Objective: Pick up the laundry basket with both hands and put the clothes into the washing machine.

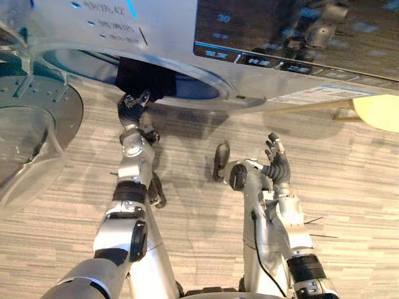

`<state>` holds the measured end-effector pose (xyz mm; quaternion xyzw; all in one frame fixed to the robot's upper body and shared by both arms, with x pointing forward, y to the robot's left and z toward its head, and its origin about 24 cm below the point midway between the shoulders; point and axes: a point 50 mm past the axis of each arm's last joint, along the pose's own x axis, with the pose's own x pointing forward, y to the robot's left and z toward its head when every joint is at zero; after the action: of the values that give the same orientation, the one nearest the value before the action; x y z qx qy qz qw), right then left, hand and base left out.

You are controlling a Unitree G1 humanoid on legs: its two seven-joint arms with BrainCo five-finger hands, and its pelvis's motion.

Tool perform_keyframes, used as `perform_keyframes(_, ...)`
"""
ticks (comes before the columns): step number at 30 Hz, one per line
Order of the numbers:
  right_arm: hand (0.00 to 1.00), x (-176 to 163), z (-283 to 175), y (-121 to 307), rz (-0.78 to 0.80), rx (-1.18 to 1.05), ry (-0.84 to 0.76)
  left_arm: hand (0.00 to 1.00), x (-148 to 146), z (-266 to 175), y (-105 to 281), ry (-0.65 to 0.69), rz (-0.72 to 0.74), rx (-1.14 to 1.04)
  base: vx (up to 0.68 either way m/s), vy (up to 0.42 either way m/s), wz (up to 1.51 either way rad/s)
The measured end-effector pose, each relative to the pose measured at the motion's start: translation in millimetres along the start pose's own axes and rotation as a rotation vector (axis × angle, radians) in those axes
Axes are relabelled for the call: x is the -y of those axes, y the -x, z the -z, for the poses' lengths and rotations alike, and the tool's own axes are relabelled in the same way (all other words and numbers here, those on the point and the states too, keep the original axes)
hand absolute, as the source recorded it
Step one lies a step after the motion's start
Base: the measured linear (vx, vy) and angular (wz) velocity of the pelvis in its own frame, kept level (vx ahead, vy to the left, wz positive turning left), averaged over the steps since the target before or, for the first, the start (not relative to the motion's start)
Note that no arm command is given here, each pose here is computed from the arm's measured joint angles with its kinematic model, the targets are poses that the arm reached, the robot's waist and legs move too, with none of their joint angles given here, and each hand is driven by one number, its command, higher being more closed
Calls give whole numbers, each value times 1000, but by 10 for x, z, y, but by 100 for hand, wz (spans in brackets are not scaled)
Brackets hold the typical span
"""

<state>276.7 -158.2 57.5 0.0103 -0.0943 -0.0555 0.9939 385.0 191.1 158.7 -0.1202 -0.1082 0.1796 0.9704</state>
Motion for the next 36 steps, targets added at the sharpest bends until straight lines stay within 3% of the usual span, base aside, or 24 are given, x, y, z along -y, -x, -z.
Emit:
perform_keyframes(6,0,-1,-2,5,1,2,-1,100,119,-110,48,43,38,67,-9,2,2)
perform_keyframes(13,0,-8,-2,9,0,2,-3,100,344,-168,395,185,148,157,-2,-1,3)
perform_keyframes(20,0,-5,12,21,-1,-5,0,100,363,-298,474,224,181,222,-17,-4,4)
perform_keyframes(29,0,-3,-12,16,-8,6,-2,100,547,-1334,198,145,249,545,4,0,-2)
perform_keyframes(36,0,5,-21,15,-17,10,-6,100,794,-1929,149,-109,253,751,-4,5,-5)
